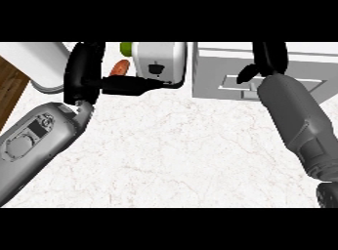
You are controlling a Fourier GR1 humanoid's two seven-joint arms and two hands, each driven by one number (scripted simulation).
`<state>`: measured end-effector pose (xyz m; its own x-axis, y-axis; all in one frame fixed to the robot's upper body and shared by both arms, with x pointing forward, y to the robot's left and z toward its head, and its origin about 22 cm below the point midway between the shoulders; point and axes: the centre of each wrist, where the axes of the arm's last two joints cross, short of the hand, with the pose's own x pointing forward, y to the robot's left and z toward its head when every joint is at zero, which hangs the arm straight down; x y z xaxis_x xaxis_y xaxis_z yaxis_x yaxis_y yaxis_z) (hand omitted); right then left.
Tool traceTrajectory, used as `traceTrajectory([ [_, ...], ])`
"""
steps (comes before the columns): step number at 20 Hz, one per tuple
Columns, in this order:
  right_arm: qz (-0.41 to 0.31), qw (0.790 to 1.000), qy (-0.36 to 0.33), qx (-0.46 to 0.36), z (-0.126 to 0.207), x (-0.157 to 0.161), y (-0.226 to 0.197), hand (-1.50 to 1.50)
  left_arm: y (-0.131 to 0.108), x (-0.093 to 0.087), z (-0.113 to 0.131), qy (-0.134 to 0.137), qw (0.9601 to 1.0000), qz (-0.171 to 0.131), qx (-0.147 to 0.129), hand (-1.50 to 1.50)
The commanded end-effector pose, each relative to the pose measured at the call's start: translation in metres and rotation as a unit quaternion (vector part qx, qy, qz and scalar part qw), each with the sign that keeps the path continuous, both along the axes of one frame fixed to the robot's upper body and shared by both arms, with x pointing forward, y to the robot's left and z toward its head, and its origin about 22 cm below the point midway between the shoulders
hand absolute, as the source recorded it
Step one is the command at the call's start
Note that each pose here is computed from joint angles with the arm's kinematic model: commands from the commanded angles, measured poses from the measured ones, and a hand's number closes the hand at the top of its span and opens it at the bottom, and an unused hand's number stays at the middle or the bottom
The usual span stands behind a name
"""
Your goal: Pick up the can, place it into the drawer and close the drawer
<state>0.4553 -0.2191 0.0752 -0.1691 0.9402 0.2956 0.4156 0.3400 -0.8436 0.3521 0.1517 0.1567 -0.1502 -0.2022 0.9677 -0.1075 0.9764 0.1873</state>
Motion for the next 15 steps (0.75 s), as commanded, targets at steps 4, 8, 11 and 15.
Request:
traceTrajectory([
  [4,0.046,0.982,-0.041,0.181,0.034,0.012,0.039,-1.5,0.012,-0.002,-0.007,-0.006,0.9999,0.009,0.009,-1.5],
  [8,0.065,0.959,-0.04,0.274,0.038,0.013,0.049,-1.5,0.019,-0.008,-0.016,0.004,0.9998,0.017,0.001,-1.5],
  [11,0.078,0.941,-0.021,0.329,0.028,0.01,0.055,-1.5,0.013,-0.01,-0.014,0.006,0.9998,0.018,-0.007,-1.5],
  [15,0.093,0.938,-0.022,0.334,0.063,0.02,0.042,-1.5,0.025,-0.015,-0.017,0.008,0.9998,0.016,-0.009,-1.5],
])
